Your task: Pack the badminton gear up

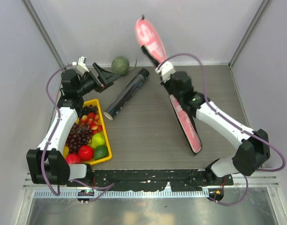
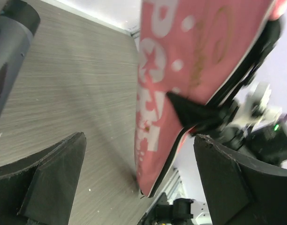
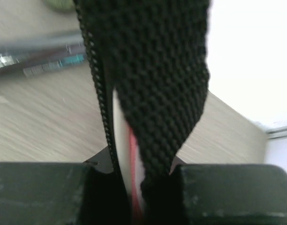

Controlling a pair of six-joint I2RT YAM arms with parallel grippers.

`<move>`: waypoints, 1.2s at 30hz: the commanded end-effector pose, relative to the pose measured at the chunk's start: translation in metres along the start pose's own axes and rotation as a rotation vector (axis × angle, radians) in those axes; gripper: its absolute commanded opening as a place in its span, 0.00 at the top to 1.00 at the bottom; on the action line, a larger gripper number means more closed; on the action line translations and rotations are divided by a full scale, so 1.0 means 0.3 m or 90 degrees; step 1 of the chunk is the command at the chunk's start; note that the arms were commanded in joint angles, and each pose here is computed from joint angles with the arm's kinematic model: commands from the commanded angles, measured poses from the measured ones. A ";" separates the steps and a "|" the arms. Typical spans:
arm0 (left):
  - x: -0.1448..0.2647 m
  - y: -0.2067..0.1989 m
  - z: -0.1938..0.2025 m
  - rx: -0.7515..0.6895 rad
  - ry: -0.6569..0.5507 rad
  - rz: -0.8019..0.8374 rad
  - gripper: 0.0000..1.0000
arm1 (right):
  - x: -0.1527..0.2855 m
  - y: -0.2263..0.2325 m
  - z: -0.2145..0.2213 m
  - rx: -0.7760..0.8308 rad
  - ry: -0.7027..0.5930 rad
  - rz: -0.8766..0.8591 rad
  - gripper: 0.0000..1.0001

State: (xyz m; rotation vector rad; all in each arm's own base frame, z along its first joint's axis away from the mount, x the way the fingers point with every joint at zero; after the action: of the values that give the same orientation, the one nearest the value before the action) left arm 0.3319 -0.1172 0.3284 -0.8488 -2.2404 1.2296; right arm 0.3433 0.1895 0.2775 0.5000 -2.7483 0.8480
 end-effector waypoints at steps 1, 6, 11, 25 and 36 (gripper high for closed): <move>0.084 -0.092 -0.018 -0.117 -0.037 -0.029 0.01 | 0.059 -0.231 -0.174 -0.311 -0.126 -0.073 0.95; 0.150 -0.087 0.034 -0.175 -0.048 -0.073 0.00 | 0.016 -0.250 -0.148 -0.589 -0.148 -0.258 0.94; 0.194 -0.050 0.139 -0.225 0.009 -0.076 0.00 | -0.088 -0.141 0.022 -0.767 -0.121 -0.380 0.94; 0.247 0.036 0.345 -0.288 0.104 -0.064 0.00 | -0.282 0.000 0.371 -0.891 0.012 -0.288 0.69; 0.262 0.037 0.342 -0.319 0.104 -0.086 0.01 | -0.211 -0.068 0.487 -0.866 0.114 -0.162 0.22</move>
State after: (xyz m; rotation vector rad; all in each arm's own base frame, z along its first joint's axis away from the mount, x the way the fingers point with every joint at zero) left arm 0.2149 -0.1204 0.2605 -0.8918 -2.3929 0.5704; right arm 0.3914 0.1213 0.1143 0.4377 -2.1742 -1.0780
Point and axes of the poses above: each gripper's point midway between its finger pads, its own x axis back along the fingers, its own y axis along the line the jaws close on, z = x × y, the point moved 6 cm from there along x, back along the fingers, and after that the axes turned 1 degree about x, right-handed, at the moved point
